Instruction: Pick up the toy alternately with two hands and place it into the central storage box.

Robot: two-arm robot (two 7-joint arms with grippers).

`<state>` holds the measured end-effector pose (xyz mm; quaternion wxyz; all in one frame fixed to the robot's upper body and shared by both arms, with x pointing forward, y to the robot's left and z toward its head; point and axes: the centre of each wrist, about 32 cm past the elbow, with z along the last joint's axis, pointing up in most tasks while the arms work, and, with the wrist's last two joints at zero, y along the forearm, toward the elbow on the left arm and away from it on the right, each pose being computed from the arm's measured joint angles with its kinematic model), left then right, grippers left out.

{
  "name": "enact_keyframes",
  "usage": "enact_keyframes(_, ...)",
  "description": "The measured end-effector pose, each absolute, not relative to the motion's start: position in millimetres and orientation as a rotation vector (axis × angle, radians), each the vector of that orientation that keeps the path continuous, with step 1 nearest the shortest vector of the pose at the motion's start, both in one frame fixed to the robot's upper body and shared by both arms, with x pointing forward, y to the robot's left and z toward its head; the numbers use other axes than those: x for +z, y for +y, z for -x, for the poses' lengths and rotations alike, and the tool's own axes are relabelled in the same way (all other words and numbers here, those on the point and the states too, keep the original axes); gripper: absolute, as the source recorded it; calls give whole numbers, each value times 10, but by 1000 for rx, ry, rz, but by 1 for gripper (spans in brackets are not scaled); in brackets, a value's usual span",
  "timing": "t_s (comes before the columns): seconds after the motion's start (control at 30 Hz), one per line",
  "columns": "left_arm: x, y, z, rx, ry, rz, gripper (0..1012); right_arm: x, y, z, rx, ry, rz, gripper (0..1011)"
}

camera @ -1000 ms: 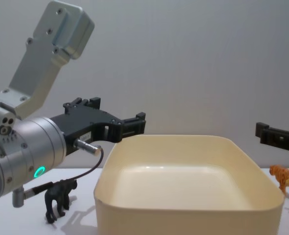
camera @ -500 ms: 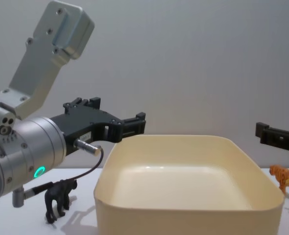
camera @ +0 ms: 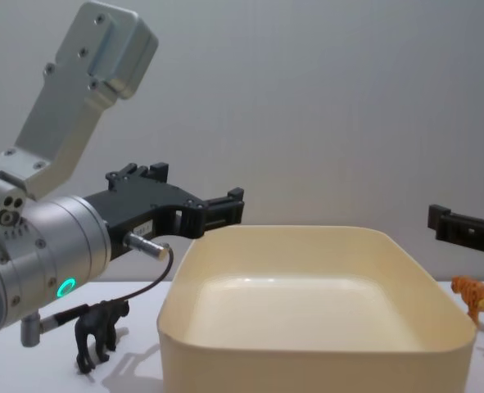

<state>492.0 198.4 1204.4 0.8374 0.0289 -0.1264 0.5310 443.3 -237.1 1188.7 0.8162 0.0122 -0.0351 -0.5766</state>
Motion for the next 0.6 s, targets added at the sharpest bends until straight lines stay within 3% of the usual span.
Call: enact_keyframes(0.6, 12044, 1984, -4920, 1124, -268, -61, 1001, 11892, -2468, -4294, -1328, -74, -12, 1001)
